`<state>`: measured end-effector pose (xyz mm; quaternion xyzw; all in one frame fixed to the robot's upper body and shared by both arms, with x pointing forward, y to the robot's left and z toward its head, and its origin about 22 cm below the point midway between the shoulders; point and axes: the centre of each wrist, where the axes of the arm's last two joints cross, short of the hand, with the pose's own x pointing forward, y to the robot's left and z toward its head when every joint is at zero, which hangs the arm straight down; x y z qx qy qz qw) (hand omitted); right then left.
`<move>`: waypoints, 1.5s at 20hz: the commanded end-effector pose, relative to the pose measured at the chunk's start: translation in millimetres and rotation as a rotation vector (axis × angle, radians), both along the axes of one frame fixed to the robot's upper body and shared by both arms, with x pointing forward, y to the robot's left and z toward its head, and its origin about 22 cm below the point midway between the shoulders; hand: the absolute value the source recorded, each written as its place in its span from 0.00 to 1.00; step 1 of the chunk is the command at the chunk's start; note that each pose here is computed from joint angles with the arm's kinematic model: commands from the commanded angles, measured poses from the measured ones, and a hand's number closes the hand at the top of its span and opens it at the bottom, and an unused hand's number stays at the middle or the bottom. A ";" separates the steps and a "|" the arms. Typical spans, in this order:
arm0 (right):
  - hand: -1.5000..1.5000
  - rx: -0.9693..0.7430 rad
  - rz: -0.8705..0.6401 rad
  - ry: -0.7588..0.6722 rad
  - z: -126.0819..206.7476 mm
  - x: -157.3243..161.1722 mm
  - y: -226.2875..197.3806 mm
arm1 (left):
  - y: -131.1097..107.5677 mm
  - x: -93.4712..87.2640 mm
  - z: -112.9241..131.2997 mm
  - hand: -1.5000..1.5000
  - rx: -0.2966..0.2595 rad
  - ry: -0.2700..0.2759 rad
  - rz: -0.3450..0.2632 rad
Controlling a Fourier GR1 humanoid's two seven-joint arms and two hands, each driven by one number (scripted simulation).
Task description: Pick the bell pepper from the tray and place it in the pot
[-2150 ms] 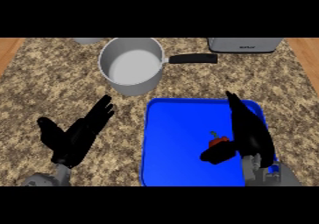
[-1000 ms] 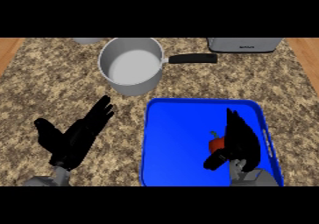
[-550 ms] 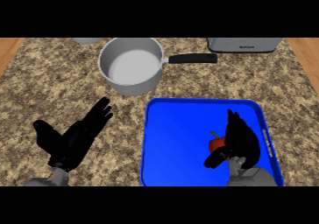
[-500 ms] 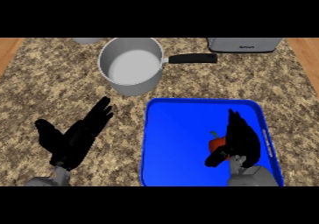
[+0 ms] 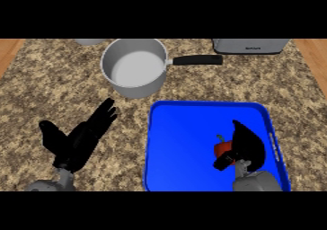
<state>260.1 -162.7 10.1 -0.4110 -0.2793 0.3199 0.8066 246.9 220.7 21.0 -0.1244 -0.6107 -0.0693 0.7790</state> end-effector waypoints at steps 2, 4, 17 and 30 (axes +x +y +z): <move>1.00 0.089 0.041 0.008 -20.4 13.3 -1.3 | -8.3 7.4 4.8 0.50 0.000 -0.006 0.000; 1.00 0.081 0.083 -0.038 -18.3 0.1 6.5 | 2.6 -3.6 4.8 0.50 0.007 0.011 -0.012; 1.00 0.083 0.413 -0.066 -14.1 14.7 -6.8 | 17.5 -20.7 -10.8 0.50 -0.004 0.006 0.004; 1.00 -0.121 0.421 -0.343 63.4 -4.1 -4.9 | 1.5 -8.1 -3.7 0.50 0.004 0.014 0.016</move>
